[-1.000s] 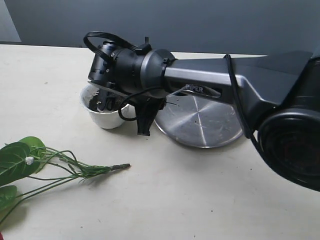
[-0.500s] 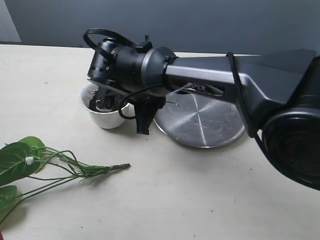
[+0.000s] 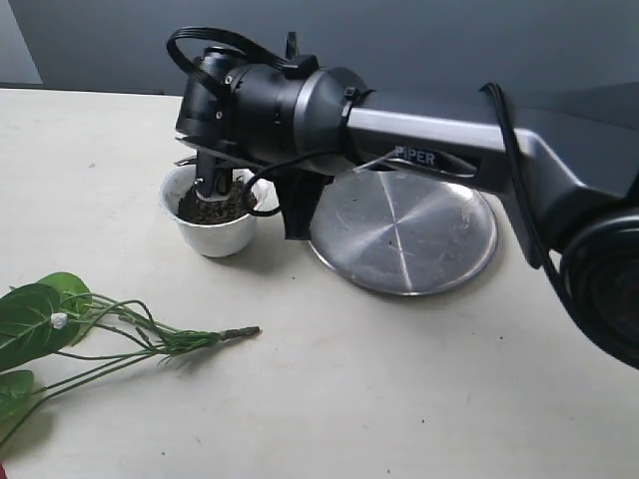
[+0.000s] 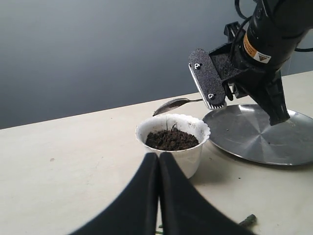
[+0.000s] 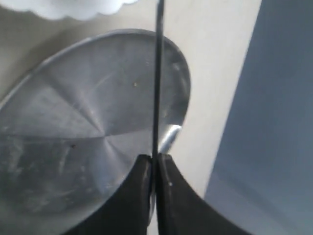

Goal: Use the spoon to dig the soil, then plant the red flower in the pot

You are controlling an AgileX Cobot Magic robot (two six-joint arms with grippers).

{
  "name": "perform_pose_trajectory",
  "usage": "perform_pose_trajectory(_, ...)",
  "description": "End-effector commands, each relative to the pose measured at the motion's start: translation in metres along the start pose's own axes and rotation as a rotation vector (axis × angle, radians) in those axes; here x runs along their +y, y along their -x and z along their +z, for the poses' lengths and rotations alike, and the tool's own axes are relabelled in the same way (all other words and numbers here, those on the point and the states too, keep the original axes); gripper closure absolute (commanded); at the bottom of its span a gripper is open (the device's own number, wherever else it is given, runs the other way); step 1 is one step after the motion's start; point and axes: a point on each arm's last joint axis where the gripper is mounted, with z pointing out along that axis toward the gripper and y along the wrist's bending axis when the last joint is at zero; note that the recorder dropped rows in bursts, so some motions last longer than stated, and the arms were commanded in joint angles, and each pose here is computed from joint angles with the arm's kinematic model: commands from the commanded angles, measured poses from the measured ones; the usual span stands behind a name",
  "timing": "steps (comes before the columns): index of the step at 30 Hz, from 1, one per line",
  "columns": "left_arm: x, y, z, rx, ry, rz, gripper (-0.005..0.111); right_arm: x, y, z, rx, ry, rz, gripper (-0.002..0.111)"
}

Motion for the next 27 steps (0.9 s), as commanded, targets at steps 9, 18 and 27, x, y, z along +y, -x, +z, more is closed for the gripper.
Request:
perform_pose_trajectory(9, 0.000, 0.001, 0.000, -0.016, -0.006, -0.003, 0.106, -0.007, 0.010, -0.007, 0.054, -0.243, -0.180, 0.109)
perform_pose_trajectory(18, 0.000, 0.001, 0.000, -0.016, -0.006, -0.003, 0.106, 0.026, 0.034, 0.001, 0.052, -0.229, -0.265, 0.109)
perform_pose_trajectory(27, 0.000, 0.001, 0.000, -0.016, -0.006, -0.003, 0.106, 0.026, 0.035, 0.002, 0.053, -0.224, -0.265, 0.109)
